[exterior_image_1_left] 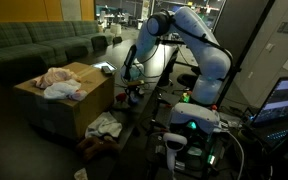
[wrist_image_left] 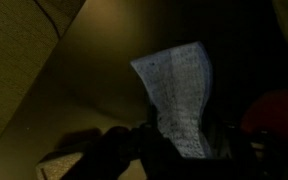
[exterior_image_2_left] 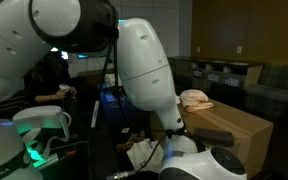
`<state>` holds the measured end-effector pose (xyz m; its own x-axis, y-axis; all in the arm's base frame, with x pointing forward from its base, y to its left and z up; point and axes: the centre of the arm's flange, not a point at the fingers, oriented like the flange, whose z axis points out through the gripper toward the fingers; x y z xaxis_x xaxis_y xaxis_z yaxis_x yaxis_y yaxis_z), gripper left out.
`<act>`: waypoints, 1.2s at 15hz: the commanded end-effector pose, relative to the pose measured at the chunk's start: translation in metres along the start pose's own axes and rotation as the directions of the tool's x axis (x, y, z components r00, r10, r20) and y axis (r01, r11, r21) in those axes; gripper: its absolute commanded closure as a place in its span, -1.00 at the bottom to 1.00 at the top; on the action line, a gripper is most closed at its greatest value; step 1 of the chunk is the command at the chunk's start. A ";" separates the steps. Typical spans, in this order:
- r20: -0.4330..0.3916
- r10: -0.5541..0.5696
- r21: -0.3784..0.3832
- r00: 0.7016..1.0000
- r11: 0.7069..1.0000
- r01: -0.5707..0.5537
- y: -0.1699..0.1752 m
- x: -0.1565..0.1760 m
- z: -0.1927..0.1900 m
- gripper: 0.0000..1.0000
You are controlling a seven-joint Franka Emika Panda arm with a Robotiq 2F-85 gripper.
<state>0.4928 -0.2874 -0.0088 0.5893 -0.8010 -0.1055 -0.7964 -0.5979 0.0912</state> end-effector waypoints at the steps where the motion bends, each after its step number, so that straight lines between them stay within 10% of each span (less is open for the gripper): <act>1: -0.032 0.024 0.029 0.999 0.999 -0.023 0.000 0.015 -0.004 -0.60; 4: -0.055 0.020 0.044 0.998 0.999 -0.018 0.002 0.018 -0.017 -0.98; 12: -0.066 -0.091 0.137 0.994 0.986 0.099 -0.001 0.011 -0.059 -1.00; 18: -0.049 -0.308 0.258 0.950 0.915 0.310 -0.013 -0.005 -0.073 -1.00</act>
<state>0.5221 -0.2855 0.0443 0.7597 -0.6473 -0.0622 -0.6495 -0.7506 -0.1214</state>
